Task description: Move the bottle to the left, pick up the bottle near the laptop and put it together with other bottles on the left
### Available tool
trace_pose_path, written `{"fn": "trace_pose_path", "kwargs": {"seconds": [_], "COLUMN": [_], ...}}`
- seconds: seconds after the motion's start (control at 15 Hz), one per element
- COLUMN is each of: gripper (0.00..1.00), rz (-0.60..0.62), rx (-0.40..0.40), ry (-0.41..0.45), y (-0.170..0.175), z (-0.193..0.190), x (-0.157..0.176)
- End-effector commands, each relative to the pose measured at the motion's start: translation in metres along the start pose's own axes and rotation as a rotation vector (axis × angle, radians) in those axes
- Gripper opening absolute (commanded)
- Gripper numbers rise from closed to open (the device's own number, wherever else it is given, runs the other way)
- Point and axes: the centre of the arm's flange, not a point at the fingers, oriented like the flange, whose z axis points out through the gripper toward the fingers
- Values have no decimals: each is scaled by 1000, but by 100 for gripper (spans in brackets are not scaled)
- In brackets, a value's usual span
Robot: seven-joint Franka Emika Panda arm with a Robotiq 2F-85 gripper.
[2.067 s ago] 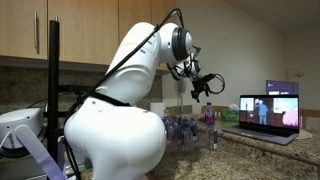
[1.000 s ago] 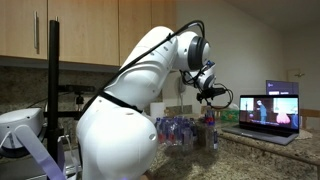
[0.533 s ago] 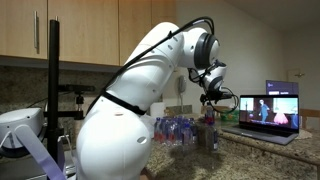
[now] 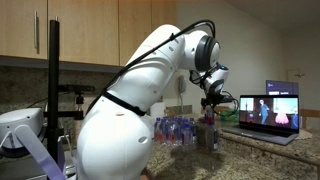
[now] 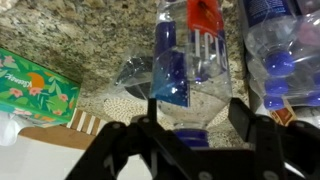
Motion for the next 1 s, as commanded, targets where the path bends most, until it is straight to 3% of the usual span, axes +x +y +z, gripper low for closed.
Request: {"fn": "trace_pose_path", "kwargs": {"seconds": [0.0, 0.33, 0.93], "gripper": [44, 31, 26], "rz": [-51, -84, -84], "rx": [-5, -6, -44], "ry": [16, 2, -4], "y": [0, -8, -35], "z": [0, -3, -9], "x": [-2, 3, 5]}}
